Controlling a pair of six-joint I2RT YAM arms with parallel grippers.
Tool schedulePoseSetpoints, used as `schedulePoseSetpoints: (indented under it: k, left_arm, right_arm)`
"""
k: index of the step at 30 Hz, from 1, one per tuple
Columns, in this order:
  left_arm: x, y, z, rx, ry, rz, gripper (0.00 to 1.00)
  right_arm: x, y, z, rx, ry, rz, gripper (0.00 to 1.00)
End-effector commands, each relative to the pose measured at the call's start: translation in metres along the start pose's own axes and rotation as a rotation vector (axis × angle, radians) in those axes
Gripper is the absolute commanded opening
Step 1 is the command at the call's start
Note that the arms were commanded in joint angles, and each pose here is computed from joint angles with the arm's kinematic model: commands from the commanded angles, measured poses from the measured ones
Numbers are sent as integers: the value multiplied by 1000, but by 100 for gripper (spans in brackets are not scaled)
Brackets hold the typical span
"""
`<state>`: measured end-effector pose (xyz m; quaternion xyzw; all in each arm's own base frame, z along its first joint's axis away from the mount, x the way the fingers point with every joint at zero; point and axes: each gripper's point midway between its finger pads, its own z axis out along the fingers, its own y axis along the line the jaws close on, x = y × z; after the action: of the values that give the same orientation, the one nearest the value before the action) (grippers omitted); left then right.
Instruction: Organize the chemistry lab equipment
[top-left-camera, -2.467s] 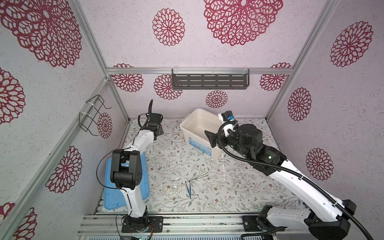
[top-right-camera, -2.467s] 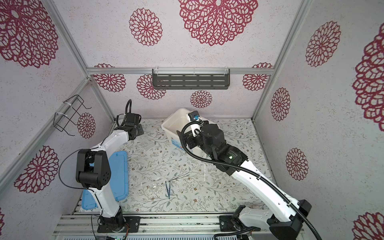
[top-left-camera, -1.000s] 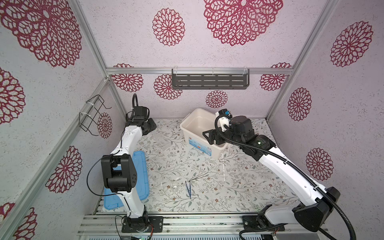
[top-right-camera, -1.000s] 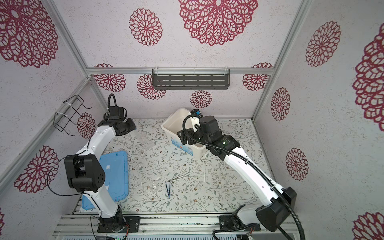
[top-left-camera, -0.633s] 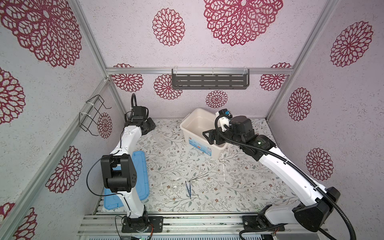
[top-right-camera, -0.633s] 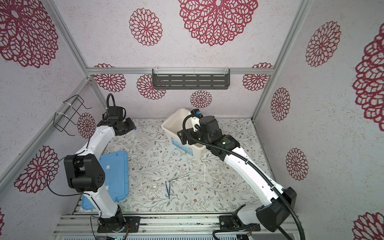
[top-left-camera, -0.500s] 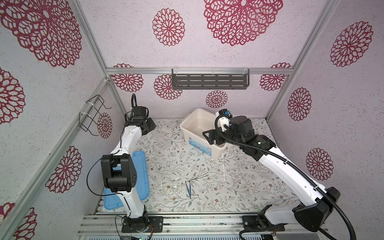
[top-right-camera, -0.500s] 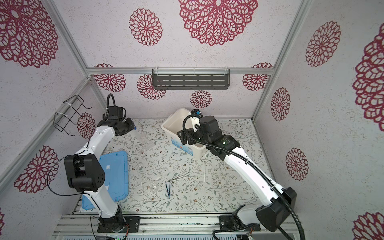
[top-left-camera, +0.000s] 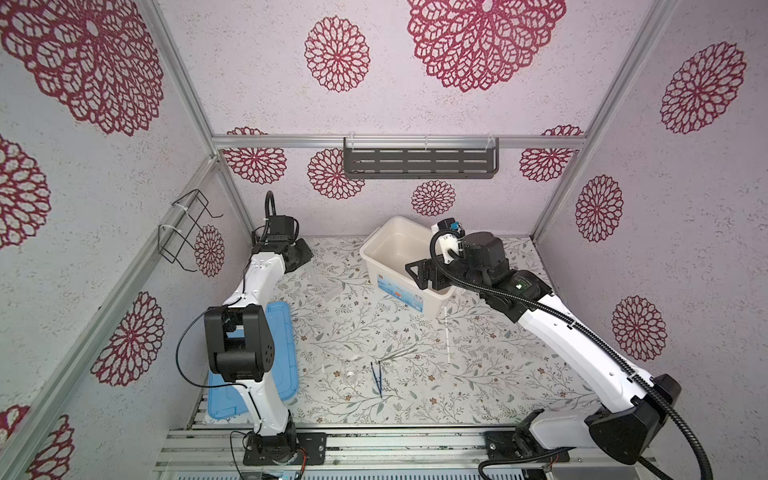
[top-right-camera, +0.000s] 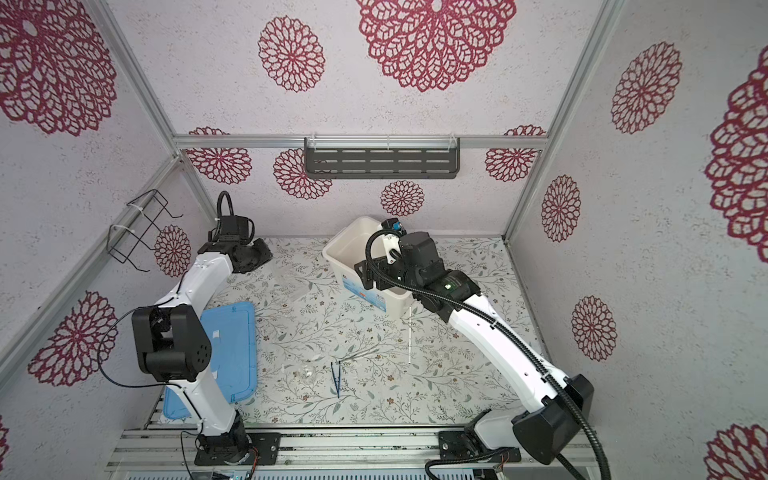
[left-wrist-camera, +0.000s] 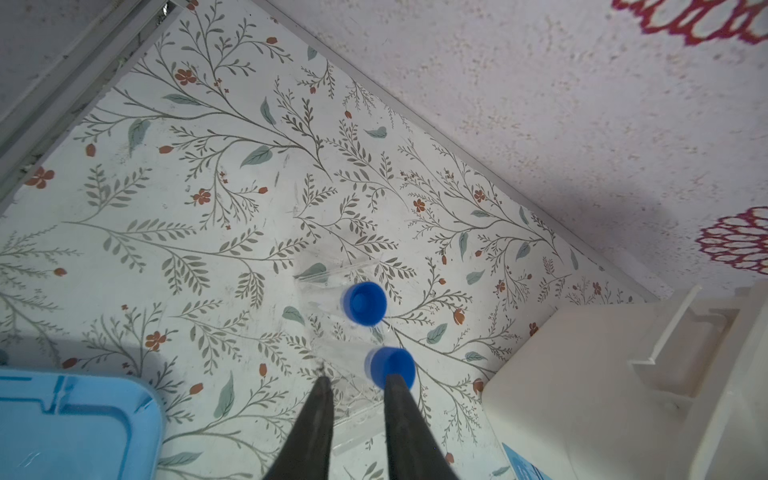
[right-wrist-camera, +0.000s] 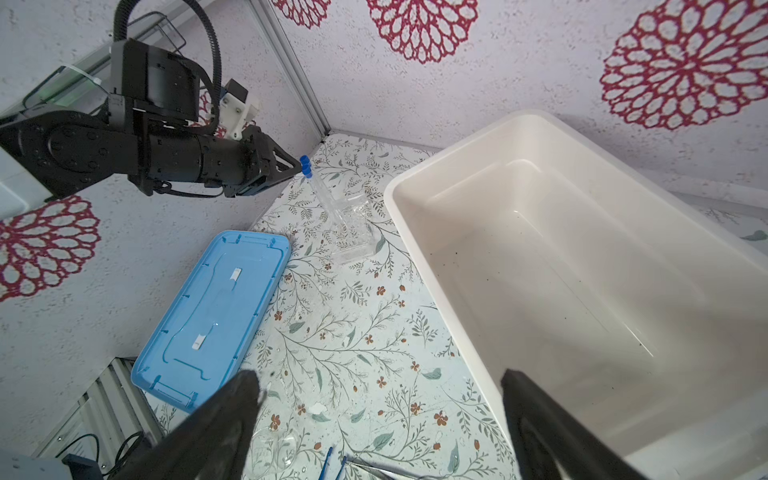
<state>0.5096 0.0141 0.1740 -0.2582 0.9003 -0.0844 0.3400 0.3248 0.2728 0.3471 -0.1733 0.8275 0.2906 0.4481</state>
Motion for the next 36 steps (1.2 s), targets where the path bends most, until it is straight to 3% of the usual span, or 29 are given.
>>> schedulePoseSetpoints:
  k: [1,12,22,36]
  left_arm:
    - [13,8,9,-14,39,-10,25]
    - [16,8,2,-6,40,-17,23]
    - [-11,-7,-24,45,-44,-21,27]
    - [-12,-16,-13,82,-38,-32,35]
  right_arm:
    - [-16,4,-19,-8,-64,11,95]
    - [-16,3,-22,-7,-75,12,95]
    - [-15,2,-22,-5,-76,12,95]
    - [-15,2,-21,-6,-77,13,96]
